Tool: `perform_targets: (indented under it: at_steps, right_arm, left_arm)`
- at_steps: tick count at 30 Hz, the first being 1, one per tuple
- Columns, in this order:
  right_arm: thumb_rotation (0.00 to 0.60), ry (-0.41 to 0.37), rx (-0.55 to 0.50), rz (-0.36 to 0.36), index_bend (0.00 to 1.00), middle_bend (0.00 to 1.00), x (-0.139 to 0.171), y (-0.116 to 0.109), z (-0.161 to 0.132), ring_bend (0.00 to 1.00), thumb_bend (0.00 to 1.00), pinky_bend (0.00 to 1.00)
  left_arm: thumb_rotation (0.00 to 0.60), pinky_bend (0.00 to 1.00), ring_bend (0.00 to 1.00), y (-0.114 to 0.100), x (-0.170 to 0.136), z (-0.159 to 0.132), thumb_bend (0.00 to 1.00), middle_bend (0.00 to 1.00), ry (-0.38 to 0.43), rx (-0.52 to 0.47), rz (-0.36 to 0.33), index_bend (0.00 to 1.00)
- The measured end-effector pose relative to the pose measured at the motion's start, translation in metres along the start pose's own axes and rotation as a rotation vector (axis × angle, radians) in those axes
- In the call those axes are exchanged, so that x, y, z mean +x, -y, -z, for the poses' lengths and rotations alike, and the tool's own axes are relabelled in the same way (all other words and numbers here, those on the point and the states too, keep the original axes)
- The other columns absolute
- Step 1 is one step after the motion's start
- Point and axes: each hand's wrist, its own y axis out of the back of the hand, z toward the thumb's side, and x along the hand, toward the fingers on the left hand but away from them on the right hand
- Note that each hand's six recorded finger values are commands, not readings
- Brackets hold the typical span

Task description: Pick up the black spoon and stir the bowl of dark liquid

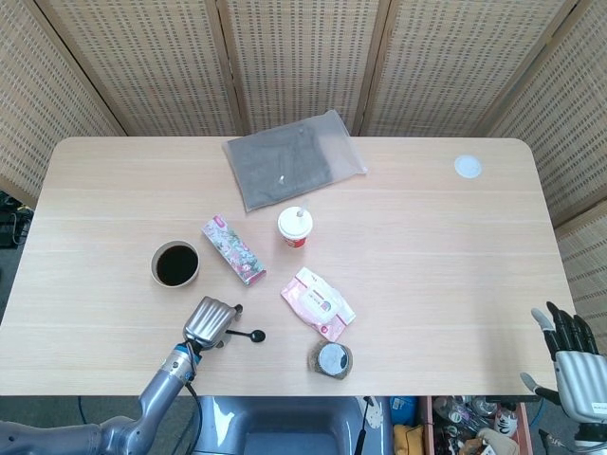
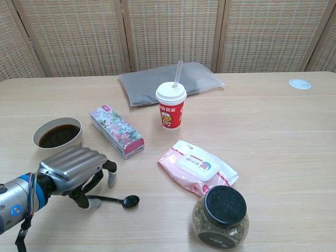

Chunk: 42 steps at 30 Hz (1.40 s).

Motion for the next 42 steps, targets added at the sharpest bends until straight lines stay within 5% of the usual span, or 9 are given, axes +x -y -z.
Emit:
perform_targets:
  at_steps: [12,22,42]
  right_arm:
    - [0.6,0.007,0.003,0.003,0.06,0.08,0.002,-0.001,0.001,0.0,0.09,0.0]
    - [0.6,0.006,0.003,-0.002,0.06,0.07,0.001,0.001,0.0,0.0,0.09,0.0]
    - [0.6,0.011,0.001,0.0,0.06,0.08,0.002,0.001,0.003,0.0,0.09,0.0]
  left_arm:
    - [0.6,0.73,0.69,-0.003,-0.002,0.001,0.29,0.79,0.007,-0.028,0.002,0.49]
    - [0.6,0.73,0.69,-0.009,-0.003,0.001,0.41,0.79,0.01,-0.043,-0.003,0.5]
    - [0.6,0.73,0.69,0.0,-0.005,-0.001,0.41,0.79,0.01,-0.023,0.03,0.5]
